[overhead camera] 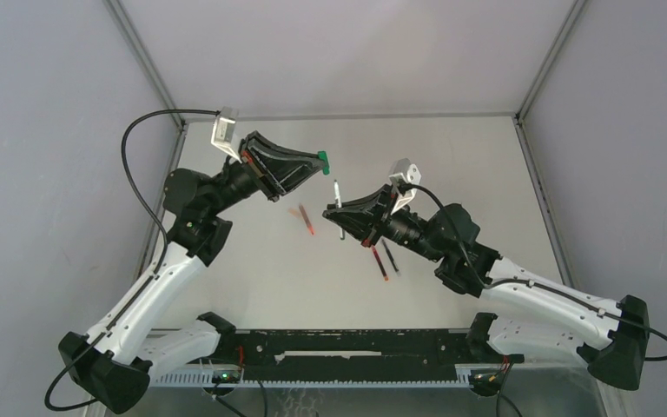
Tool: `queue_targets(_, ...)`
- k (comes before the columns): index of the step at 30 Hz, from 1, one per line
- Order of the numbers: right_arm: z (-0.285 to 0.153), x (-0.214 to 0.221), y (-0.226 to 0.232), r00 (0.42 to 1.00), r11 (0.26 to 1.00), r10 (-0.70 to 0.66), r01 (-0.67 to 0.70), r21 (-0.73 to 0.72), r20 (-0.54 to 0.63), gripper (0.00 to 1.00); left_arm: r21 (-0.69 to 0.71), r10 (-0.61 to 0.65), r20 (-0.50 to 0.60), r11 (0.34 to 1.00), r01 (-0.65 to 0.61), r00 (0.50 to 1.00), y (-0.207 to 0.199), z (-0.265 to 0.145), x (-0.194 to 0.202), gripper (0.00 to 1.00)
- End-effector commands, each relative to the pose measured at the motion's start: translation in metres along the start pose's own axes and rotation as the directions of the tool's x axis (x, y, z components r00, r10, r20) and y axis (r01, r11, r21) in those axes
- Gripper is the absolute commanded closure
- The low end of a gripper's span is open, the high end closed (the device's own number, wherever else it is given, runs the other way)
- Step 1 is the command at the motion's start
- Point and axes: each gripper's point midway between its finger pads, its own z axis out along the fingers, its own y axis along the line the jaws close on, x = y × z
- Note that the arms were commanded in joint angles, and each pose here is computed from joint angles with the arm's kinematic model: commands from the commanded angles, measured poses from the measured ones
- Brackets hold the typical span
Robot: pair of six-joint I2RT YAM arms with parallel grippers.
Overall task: Insert the pens into the pen caps
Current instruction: Insert the pen cap onto the pen.
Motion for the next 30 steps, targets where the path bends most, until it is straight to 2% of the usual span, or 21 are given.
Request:
queue_targets(1, 0.003, -0.03, 0.016, 0.995, 0.996, -0.066, 0.07, -0.048, 0.079, 1.0, 0.094, 0.035, 0.035, 0.995, -0.038, 0.999, -0.028, 0.003, -0.016, 1.0)
queue_targets(11, 0.002, -0.029, 0.022, 0.994, 0.993, -0.082, 0.088, -0.078, 0.074, 1.0, 0.126, 0.03, 0.022, 0.991, -0.033, 0.999, -0.034, 0.007, -0.014, 1.0)
queue_targets(30, 0.003, -0.025, 0.016, 0.995, 0.995, -0.082, 0.085, -0.046, 0.06, 1.0, 0.175, 0.035, 0.013, 0.984, -0.037, 0.999, -0.045, 0.006, -0.012, 1.0)
